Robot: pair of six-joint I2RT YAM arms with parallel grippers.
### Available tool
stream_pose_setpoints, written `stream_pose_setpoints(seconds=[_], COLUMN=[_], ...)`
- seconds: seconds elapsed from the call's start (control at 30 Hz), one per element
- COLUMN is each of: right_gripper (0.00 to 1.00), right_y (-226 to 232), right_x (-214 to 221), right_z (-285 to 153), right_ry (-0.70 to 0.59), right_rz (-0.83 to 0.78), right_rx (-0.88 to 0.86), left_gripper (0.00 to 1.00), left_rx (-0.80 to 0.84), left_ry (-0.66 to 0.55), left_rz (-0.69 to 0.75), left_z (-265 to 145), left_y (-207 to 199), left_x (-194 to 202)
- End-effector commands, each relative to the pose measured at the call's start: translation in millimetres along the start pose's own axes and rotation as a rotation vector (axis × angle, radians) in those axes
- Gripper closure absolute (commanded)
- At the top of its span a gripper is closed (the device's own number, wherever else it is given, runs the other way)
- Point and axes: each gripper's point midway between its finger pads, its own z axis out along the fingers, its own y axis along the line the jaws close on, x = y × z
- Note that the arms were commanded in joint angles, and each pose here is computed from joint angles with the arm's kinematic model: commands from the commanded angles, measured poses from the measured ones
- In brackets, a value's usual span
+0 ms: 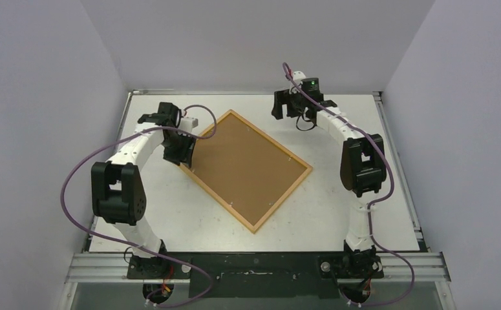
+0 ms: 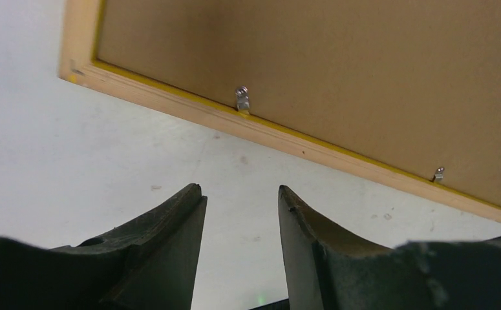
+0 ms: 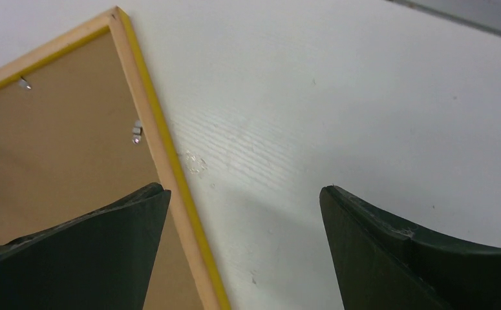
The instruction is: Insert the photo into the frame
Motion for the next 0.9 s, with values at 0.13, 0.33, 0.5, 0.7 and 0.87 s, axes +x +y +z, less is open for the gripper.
stream_pose_setpoints(seconds=[0.13, 0.33, 0.5, 0.7, 0.87], right_gripper=[0.10, 0.10, 0.10, 0.10, 0.10], right_y=[-5, 13, 30, 46, 66], right_x=[20, 57, 86, 113, 136], right_z=[-19, -12, -11, -24, -42], right_ry=[0.039, 0.090, 0.128, 0.155, 0.201], right_rz=[-0.016, 0.053, 0.138, 0.195, 0.198], right_rx=[0.036, -0.073, -0.151, -0.185, -0.164], left_gripper=[0.56, 0.56, 0.57, 0.59, 0.60], left_rx=[0.099, 0.101, 0.089, 0.069, 0.037], left_ry=[0.046, 0.016, 0.003, -0.051, -0.136], left_rz=[-0.065, -0.054, -0.041, -0.060, -0.067], left_z=[40, 63, 81, 95, 98], left_y=[-20, -23, -25, -19, -8], left_x=[24, 17, 12, -11, -53])
